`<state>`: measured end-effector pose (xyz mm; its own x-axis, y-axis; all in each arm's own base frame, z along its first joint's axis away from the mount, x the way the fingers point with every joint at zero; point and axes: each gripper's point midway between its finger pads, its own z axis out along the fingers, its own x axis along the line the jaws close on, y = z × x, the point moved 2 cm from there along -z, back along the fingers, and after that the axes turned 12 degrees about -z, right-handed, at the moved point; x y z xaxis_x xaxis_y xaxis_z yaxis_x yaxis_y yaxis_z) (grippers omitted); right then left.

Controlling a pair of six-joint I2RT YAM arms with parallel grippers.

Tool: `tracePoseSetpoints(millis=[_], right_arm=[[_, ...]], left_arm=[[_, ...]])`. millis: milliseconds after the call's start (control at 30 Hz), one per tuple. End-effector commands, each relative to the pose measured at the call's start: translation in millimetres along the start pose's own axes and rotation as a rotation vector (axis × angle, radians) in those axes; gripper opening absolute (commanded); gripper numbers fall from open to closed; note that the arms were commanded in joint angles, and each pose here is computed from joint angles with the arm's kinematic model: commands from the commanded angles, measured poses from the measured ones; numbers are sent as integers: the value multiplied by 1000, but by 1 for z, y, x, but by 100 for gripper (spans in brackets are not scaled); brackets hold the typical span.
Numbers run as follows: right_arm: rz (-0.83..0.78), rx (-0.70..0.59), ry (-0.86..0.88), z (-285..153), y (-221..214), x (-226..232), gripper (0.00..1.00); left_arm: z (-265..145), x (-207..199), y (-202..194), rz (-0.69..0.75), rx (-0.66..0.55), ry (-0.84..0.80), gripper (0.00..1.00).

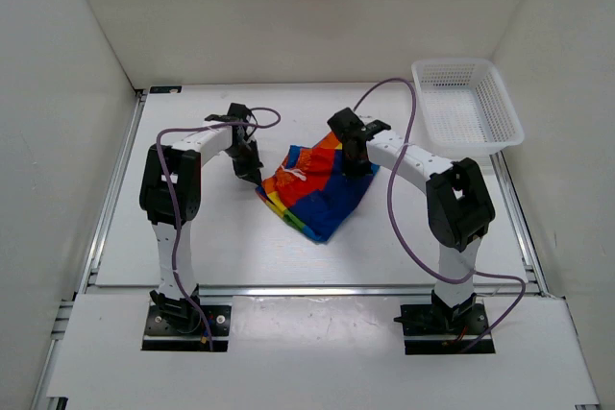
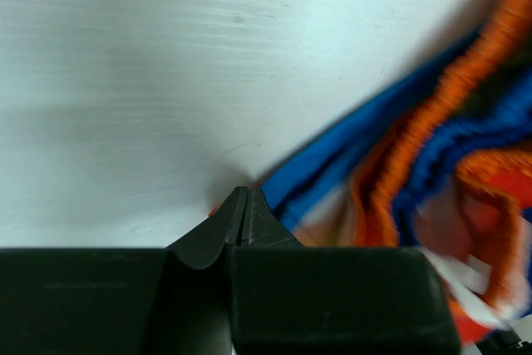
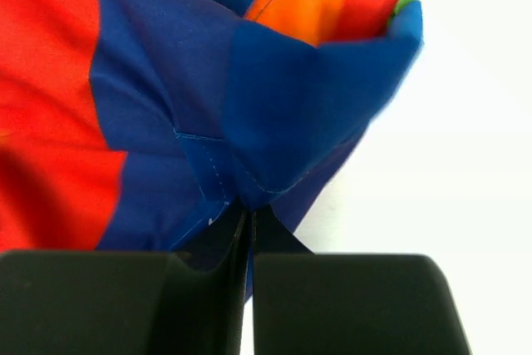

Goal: Fold and stack the shorts
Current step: Fold the shorts

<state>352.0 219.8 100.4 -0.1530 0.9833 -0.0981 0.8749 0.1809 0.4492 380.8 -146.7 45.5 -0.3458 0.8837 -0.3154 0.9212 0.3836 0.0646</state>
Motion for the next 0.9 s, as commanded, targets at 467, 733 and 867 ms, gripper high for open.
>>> tracePoseSetpoints(millis=[467, 733, 867], right_arm=[[65, 99, -131, 26, -46, -36, 61], [172, -114, 26, -53, 6, -54, 96], [175, -136, 35, -70, -2, -68, 93]], left_arm=[[-11, -17, -8, 11, -34, -53, 10], [-73, -26, -8, 39, -176, -112, 10], [-121, -12, -4, 15, -271, -132, 10]])
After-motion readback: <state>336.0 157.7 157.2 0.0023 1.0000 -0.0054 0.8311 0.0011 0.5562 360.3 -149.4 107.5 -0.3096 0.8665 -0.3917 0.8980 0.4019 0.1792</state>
